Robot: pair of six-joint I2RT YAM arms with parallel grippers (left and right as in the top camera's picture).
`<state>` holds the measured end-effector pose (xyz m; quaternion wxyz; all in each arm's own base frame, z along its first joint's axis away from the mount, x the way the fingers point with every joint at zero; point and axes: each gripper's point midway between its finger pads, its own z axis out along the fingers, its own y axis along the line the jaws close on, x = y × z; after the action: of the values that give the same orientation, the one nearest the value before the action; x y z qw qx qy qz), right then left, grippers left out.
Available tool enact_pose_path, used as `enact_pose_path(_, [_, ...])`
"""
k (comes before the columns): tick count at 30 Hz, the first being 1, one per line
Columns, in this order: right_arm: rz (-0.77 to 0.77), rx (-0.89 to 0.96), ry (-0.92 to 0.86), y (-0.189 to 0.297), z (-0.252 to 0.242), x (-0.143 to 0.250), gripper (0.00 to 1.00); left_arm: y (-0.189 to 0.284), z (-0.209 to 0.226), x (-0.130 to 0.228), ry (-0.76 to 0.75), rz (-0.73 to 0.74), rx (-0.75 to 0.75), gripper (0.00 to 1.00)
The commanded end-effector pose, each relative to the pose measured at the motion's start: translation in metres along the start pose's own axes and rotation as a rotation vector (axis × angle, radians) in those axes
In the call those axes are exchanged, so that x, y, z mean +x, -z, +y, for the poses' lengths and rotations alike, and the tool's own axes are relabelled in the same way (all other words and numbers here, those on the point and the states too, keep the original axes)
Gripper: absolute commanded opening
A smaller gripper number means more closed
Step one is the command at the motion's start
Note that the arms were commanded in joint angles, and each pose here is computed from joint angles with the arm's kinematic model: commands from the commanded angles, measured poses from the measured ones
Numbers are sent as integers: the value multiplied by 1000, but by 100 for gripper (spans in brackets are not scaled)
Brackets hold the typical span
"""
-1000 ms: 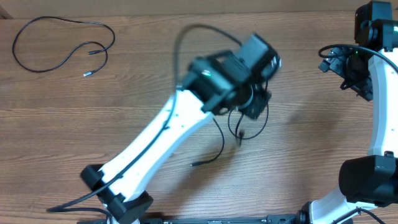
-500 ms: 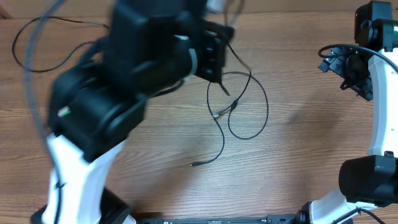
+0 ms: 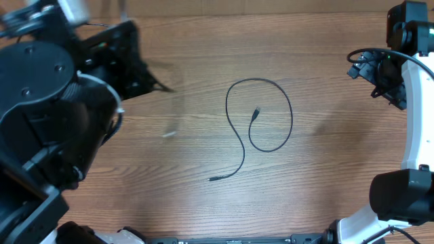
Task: Untangle cables
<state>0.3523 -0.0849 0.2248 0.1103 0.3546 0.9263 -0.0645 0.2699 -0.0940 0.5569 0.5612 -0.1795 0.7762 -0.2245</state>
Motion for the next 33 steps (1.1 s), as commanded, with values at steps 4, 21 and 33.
enact_pose_path(4, [-20,8,-1,4,-4,-2,100,5,58,-16,191,-135,-273,4])
enact_pose_path(21, [-20,8,0,4,-4,-2,100,-18,44,-20,435,-131,-190,4])
enact_pose_path(33, [-20,8,-1,4,-4,-2,100,-42,126,-23,531,-174,-498,4])
